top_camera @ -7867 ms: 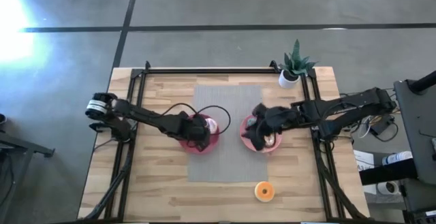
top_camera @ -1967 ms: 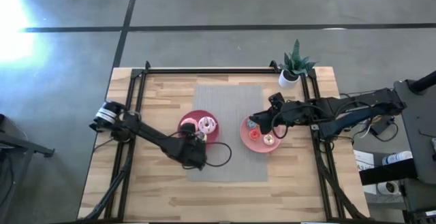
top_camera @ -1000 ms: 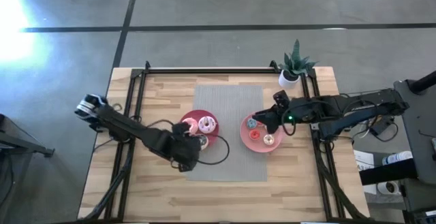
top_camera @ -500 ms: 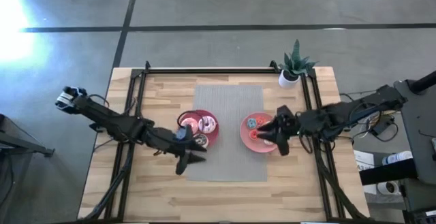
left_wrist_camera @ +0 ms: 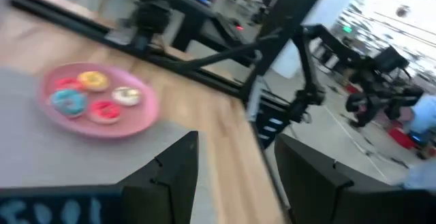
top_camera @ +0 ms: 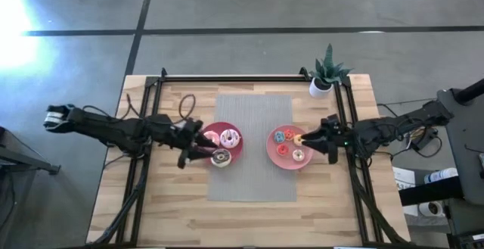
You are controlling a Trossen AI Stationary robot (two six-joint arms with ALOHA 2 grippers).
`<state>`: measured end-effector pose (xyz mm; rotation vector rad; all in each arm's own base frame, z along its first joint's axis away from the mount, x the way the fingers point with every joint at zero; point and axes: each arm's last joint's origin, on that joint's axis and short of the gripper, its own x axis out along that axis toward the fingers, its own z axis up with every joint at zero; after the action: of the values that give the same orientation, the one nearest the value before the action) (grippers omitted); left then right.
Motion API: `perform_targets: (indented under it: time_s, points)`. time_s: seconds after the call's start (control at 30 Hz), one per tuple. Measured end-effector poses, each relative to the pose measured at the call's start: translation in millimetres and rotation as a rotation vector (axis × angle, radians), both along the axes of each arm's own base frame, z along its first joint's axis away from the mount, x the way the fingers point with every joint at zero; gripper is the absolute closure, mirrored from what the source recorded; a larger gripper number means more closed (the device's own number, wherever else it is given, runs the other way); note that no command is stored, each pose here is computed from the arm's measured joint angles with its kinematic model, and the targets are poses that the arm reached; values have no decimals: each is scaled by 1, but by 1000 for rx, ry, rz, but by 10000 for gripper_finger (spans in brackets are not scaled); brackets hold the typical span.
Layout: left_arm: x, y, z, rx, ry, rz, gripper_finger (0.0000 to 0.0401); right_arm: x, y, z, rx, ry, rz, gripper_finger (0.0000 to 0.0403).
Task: Pick & Place donuts
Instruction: Return to Home Position
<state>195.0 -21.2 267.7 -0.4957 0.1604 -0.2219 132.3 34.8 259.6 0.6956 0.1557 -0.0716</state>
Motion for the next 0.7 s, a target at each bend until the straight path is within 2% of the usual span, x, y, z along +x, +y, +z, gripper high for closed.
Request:
perform_targets:
  time_s: [0.2,0.43,0.53,0.7]
  points:
    - [-30,11,-28,1,-19,61,234,-17,-6,-46,45,24,-18,255]
    - [-56,11,-57,-130,-11,22,234,-25,-10,-90,115,75,-114,252]
    - [-64,11,-56,-100,-62,4,234,-26,-11,-108,93,119,-117,255]
    - [-74,11,-47,17,-179,1,234,-23,-10,-104,45,130,-99,259]
